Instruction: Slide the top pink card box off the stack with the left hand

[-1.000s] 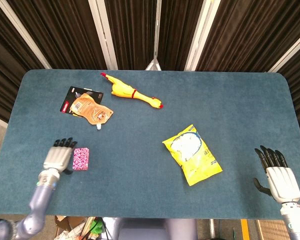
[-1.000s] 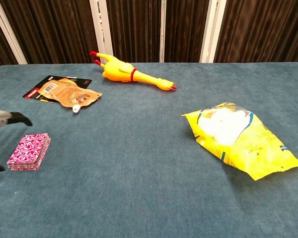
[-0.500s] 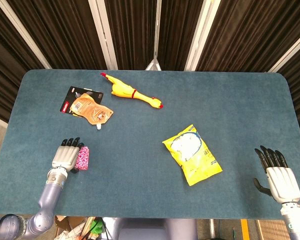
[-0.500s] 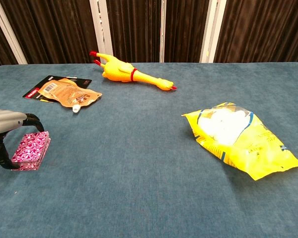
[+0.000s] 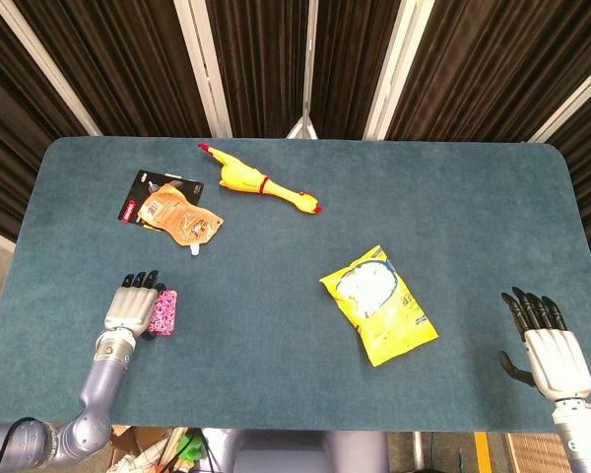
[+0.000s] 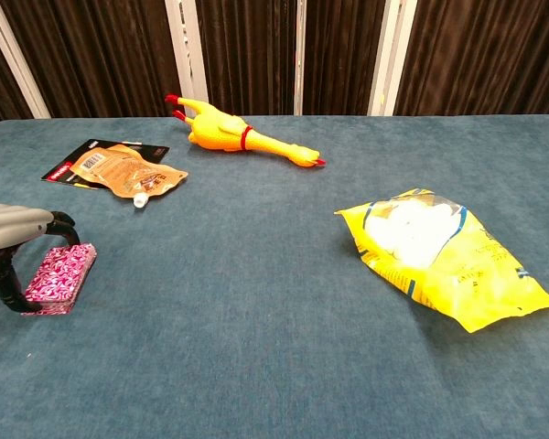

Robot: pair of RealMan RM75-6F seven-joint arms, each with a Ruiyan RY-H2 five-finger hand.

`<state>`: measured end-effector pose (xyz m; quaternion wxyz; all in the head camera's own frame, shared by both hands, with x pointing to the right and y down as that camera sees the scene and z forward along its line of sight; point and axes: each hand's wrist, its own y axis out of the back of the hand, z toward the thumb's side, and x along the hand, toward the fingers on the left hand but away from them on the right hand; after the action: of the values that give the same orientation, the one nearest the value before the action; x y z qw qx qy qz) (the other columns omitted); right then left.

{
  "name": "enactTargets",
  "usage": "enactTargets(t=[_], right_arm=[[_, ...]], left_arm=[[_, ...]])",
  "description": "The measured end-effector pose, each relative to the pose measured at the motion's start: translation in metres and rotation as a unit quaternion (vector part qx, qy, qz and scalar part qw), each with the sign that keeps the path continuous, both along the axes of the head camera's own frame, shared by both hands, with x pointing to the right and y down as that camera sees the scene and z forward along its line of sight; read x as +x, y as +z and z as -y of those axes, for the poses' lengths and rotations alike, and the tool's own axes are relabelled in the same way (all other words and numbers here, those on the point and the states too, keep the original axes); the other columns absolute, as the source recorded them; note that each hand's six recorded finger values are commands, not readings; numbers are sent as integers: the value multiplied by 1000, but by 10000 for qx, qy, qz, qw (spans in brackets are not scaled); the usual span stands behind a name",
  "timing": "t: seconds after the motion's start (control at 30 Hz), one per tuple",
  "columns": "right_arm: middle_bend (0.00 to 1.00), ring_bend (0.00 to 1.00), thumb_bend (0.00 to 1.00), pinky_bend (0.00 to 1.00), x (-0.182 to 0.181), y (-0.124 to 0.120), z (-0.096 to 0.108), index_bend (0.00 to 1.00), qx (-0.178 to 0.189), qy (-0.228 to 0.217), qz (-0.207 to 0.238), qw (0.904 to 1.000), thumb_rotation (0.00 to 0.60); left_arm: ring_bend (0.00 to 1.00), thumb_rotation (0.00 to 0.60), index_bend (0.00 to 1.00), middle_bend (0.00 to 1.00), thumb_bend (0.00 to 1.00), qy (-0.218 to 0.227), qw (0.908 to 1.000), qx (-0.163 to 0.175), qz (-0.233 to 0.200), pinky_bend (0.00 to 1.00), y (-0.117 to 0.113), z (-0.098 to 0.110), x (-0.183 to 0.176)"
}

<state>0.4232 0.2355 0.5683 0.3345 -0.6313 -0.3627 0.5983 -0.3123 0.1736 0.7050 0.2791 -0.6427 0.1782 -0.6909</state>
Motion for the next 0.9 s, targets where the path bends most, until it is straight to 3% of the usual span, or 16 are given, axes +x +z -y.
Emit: enactTargets(t=[0.43, 0.73, 0.9], right_arm=[[0, 0, 363, 19, 0, 0, 0, 0, 14, -9, 6, 10000, 600], [0, 0, 362, 19, 0, 0, 0, 0, 5, 7, 26, 10000, 600], [0, 0, 362, 18, 0, -1, 0, 0, 4, 11, 45, 10000, 600]], left_arm=[[0, 600, 450, 0, 458, 112, 9975, 214, -658, 0, -25, 6, 35], [0, 600, 430, 0, 453, 296, 9962, 98, -816, 0, -17, 1, 69], [0, 600, 331, 0, 407, 366, 9964, -1, -768, 0, -7, -4, 86]])
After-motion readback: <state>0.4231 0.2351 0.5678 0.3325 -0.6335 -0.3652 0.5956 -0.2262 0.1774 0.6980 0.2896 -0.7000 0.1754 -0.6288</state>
